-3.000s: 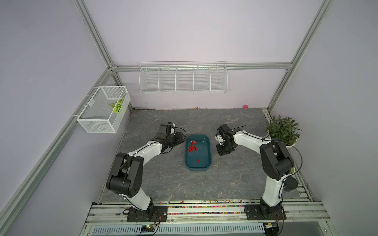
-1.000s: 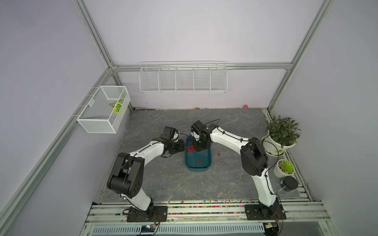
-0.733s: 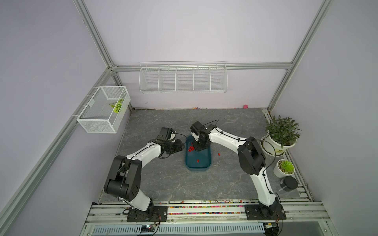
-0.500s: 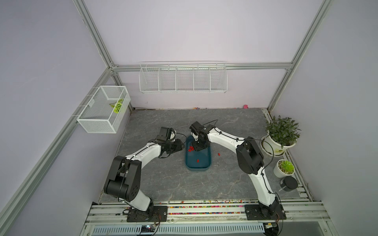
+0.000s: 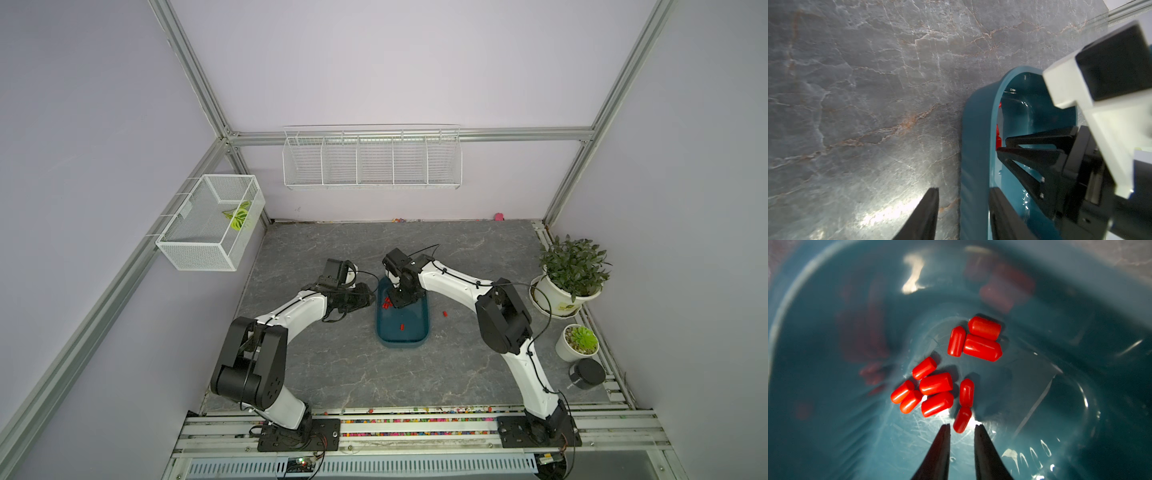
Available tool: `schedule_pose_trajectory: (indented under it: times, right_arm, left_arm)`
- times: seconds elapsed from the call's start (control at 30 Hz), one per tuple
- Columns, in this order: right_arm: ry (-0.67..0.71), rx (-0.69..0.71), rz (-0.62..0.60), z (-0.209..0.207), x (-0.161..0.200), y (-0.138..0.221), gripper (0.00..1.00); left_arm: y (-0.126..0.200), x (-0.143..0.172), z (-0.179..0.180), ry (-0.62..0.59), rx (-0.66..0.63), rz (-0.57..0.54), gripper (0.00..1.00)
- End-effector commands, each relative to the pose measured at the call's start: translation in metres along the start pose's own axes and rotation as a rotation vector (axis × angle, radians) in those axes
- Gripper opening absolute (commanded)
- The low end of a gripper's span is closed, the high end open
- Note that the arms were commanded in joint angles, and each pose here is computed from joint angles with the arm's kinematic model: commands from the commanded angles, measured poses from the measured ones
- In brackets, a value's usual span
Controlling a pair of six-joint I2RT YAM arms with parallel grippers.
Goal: Take the screw protection sleeves out of the storage box
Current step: Pick up the screw protection sleeve from the storage box.
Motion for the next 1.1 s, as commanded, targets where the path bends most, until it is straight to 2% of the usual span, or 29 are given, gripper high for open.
schedule_pose_trajectory:
  times: [0.0,0.47,0.83,1.07]
  right_arm:
    - [0.005,0.023,0.008,0.000,0.000,-0.005,0.26]
    - [0.007,0.032,0.033,-0.001,0.001,-0.016,0.23]
    - [0.007,0.037,0.046,-0.003,0.003,-0.021,0.16]
    - [0.006,0.047,0.033,-0.004,0.002,-0.012,0.14]
  left_arm:
    - [0.003,-0.002,-0.001,0.006,0.011,-0.011,0.46]
    - [0.002,-0.002,-0.002,0.002,0.012,-0.006,0.46]
    - [0.003,-0.003,-0.002,-0.002,0.011,-0.005,0.46]
    - [0.004,-0.003,-0.003,-0.001,0.011,-0.005,0.46]
Point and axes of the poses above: each gripper's point midway between its finger pads, its own y axis back along the fingers, its own z axis along the line the jaws close on, x = y × z, the point moved 1 cm from there along y, back along the fingers, and after that the axes turned 2 degrees about y, right-handed, at the moved point
